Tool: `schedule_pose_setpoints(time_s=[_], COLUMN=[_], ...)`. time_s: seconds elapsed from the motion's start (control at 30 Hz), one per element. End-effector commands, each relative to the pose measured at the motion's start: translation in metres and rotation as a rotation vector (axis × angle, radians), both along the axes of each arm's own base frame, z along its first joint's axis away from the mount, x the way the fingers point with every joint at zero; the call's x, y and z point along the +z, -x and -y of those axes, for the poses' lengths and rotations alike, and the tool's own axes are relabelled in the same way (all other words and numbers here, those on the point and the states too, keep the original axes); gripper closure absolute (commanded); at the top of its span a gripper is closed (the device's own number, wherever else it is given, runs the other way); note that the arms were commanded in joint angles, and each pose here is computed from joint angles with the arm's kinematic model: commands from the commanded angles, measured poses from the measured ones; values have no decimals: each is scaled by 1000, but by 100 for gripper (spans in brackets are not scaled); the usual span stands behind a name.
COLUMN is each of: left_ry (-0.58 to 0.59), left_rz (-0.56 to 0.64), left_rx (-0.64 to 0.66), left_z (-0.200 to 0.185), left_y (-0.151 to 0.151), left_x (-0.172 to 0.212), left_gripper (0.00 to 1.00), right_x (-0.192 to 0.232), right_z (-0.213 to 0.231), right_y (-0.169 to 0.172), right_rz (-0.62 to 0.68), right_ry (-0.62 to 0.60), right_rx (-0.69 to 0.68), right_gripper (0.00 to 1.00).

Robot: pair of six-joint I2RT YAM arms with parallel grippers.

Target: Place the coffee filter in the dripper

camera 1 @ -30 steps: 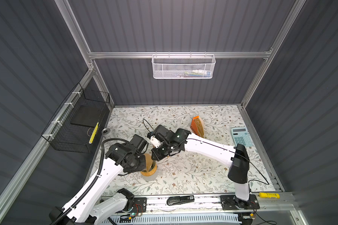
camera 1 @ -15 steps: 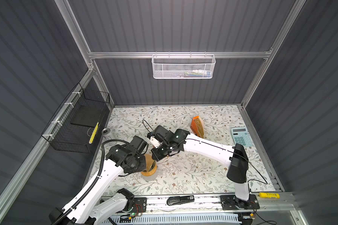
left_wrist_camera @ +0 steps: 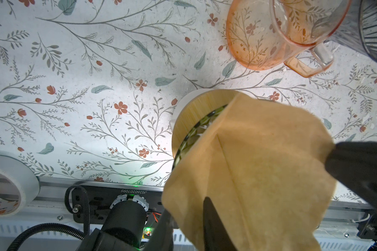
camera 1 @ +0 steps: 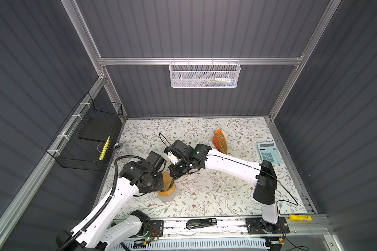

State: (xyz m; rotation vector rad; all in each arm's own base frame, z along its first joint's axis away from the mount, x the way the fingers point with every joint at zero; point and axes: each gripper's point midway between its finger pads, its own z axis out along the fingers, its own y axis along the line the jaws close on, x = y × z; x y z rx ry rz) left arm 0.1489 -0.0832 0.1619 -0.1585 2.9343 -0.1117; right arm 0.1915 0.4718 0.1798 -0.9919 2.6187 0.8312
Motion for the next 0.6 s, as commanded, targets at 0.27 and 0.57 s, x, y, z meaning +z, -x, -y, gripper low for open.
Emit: schedule_pose_setpoints(time_s=[0.27,0.57], left_ry=[-25,-22], left_rz=[59,85], left_rx=[15,18], left_z=[-7,-8], left_y=[-4,-7], left_x=[23,33], left_gripper=[75,79], right_x=[-14,-9], right_z=[2,5], right_y=[0,-1], right_rz=[-5,6], right_ry=[29,23], right_rx=[-18,-28], right_gripper=[97,98])
